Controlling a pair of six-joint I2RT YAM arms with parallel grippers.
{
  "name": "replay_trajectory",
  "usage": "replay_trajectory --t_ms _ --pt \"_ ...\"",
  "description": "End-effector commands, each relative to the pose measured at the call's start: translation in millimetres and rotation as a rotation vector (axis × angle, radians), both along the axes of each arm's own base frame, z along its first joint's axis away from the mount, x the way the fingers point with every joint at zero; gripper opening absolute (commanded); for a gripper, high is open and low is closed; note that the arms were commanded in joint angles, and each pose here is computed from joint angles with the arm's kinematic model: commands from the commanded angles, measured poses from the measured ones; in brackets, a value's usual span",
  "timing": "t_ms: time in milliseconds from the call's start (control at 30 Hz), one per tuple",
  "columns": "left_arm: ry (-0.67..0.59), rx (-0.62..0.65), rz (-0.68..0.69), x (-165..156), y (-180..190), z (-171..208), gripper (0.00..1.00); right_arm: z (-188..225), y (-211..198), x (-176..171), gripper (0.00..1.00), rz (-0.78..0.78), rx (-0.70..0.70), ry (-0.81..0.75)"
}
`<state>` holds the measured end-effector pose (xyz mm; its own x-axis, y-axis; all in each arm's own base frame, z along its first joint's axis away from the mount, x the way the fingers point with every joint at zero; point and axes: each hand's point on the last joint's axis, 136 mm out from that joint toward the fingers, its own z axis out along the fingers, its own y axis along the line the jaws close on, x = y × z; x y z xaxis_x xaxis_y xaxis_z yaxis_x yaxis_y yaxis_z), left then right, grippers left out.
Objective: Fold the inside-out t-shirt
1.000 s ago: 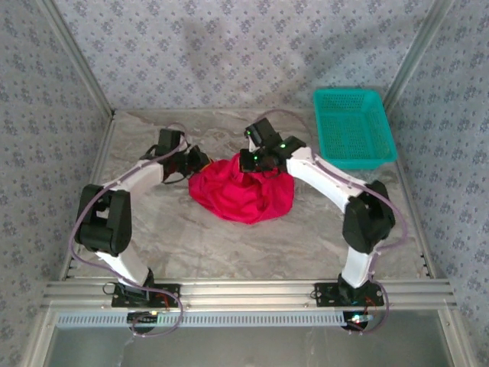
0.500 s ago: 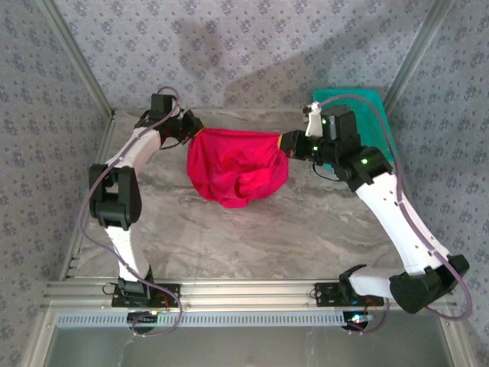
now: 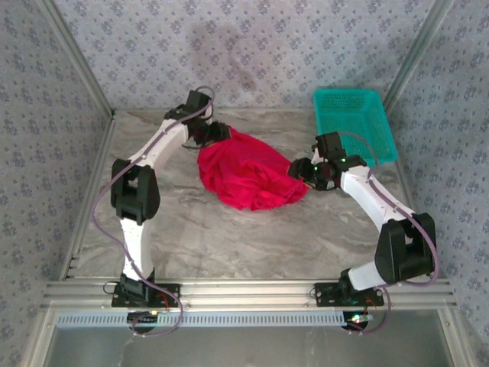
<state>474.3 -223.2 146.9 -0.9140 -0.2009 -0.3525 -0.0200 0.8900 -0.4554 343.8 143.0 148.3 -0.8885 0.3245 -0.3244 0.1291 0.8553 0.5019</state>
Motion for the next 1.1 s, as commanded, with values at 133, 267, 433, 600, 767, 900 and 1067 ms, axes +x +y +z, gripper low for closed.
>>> replay_trajectory --t_ms 133,267,433,600,767,900,1067 --pt "0.049 -0.194 0.013 -86.7 -18.5 -25.0 0.57 25.0 43.9 62.0 0.76 0.154 -0.029 -0.15" --pt "0.084 -0.265 -0.034 -116.9 -51.8 -44.5 0.62 -13.2 75.6 94.5 0.75 0.239 0.007 -0.052" --pt "0.128 -0.267 -0.033 -120.4 -62.1 -71.8 0.57 -61.3 90.7 101.1 0.66 0.259 0.011 0.07" --pt "0.136 -0.26 -0.037 -116.7 -64.0 -74.8 0.16 -60.0 78.6 76.5 0.61 0.249 -0.035 0.063" --pt "0.143 -0.285 -0.024 -115.3 -67.9 -68.6 0.0 -8.1 54.1 33.9 0.65 0.237 -0.103 -0.041" --pt "0.133 -0.352 0.006 -112.4 -77.9 -57.5 0.0 5.1 62.0 -22.9 0.69 0.258 -0.037 -0.069" --pt "0.108 -0.392 0.006 -111.0 -86.9 -38.3 0.0 1.1 97.2 -60.8 0.64 0.229 0.199 -0.069"
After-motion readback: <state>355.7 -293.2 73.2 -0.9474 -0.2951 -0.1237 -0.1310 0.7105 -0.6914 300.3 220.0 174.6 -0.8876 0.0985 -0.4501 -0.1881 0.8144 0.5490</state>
